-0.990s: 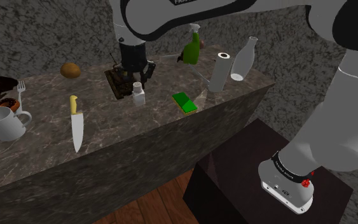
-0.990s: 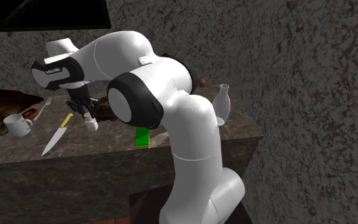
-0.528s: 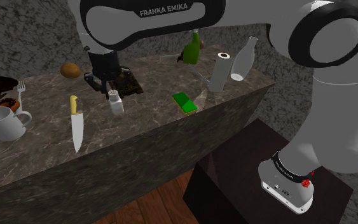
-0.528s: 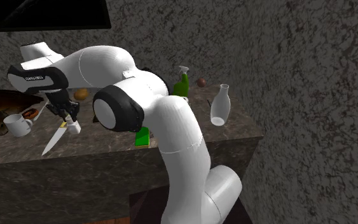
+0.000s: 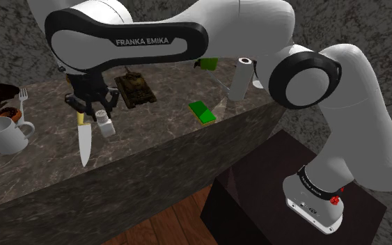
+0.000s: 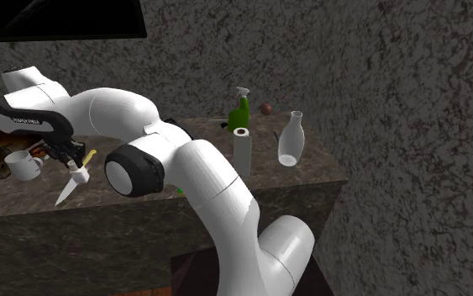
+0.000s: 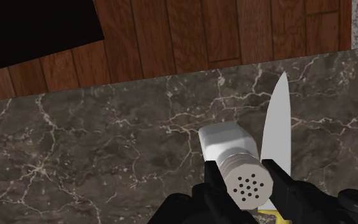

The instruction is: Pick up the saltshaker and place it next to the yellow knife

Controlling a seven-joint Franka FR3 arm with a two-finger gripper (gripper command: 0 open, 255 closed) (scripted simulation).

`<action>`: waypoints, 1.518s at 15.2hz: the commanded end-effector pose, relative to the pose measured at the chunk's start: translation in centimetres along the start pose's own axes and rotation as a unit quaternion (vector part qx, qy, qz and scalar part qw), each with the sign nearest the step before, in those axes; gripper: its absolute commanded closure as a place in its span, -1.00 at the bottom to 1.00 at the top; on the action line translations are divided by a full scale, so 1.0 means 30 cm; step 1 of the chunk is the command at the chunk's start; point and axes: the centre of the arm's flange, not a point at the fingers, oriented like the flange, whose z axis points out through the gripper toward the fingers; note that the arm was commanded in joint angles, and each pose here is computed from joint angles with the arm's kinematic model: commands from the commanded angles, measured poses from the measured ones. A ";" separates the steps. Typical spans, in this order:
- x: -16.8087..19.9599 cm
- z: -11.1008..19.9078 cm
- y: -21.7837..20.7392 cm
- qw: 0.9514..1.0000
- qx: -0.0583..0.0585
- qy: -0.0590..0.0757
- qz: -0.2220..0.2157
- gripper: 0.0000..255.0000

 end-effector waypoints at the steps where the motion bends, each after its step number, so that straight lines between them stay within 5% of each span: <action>1: 0.000 0.034 -0.001 1.000 0.000 0.000 0.000 1.00; 9: 0.002 0.175 0.000 1.000 0.000 0.000 0.000 1.00; 17: 0.002 0.184 0.000 1.000 0.000 0.000 0.000 1.00; 18: 0.002 0.184 0.000 1.000 0.000 0.000 0.000 -1.00; 23: 0.002 0.184 0.000 1.000 0.000 0.000 0.000 -1.00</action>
